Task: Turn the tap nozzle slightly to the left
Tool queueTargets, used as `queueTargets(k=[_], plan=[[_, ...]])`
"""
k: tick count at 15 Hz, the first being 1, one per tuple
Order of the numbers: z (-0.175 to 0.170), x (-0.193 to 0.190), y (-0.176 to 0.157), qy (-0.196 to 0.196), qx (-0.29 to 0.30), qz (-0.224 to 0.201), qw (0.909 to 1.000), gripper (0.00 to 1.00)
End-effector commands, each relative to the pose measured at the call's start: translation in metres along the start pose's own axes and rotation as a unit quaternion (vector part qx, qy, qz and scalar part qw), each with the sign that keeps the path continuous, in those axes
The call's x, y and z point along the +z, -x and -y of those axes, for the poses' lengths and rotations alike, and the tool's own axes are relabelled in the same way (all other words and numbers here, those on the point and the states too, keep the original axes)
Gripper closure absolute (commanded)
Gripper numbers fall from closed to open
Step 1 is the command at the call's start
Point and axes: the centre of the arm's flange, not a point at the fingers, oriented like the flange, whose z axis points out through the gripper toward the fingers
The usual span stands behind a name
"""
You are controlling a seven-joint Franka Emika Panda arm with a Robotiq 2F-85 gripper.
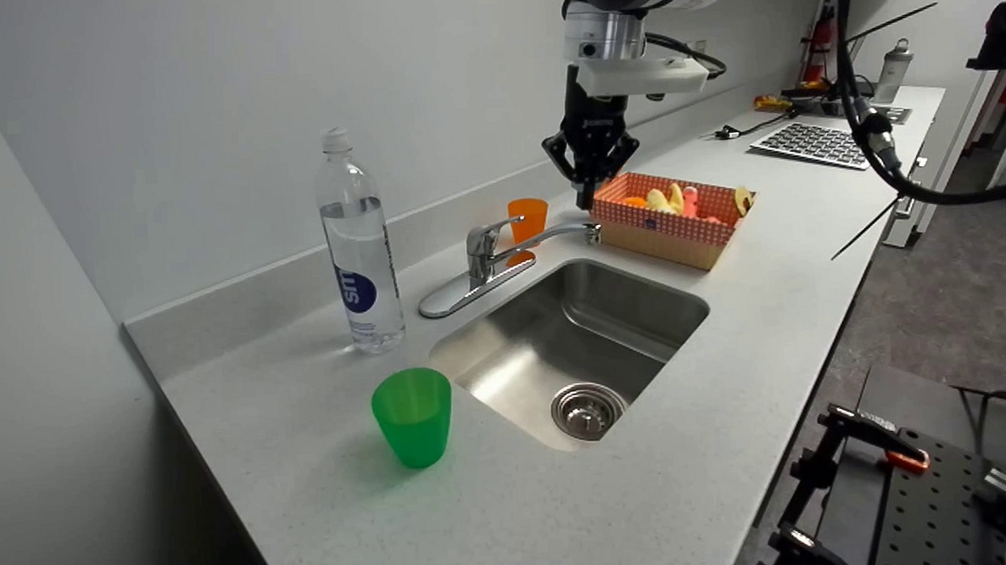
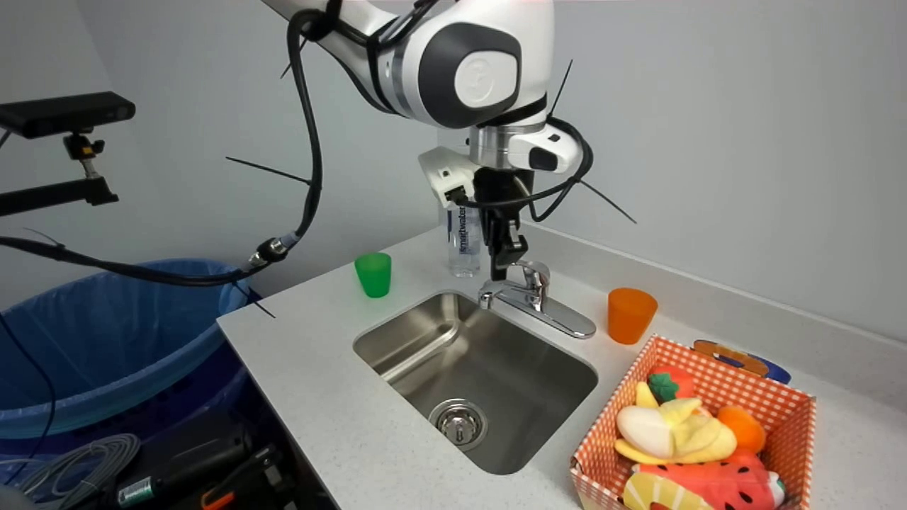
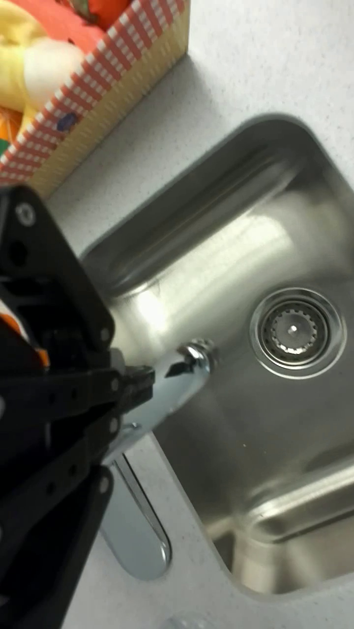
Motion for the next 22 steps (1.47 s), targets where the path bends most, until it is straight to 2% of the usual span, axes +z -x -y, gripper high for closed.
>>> queueTargets(k=[1,5,8,14,20,22], plan=[[-0.027,-0.002,-0.013,0.023,0.03,-0.012,0.9992,1.0],[-0.034,0.027,0.006,0.045,0.01,-0.003,0.9989,1.0],[-0.027,0.036,0.017,0.043,-0.006,0.005,0.999,1.0],[0.001,0.012,0.013,0.006,-0.043,-0.039,0.9983,1.0],[0.009,0.012,0.021,-0.006,-0.052,-0.031,0.9982,1.0],[0.012,0.012,0.019,0.009,-0.051,-0.034,0.9981,1.0]])
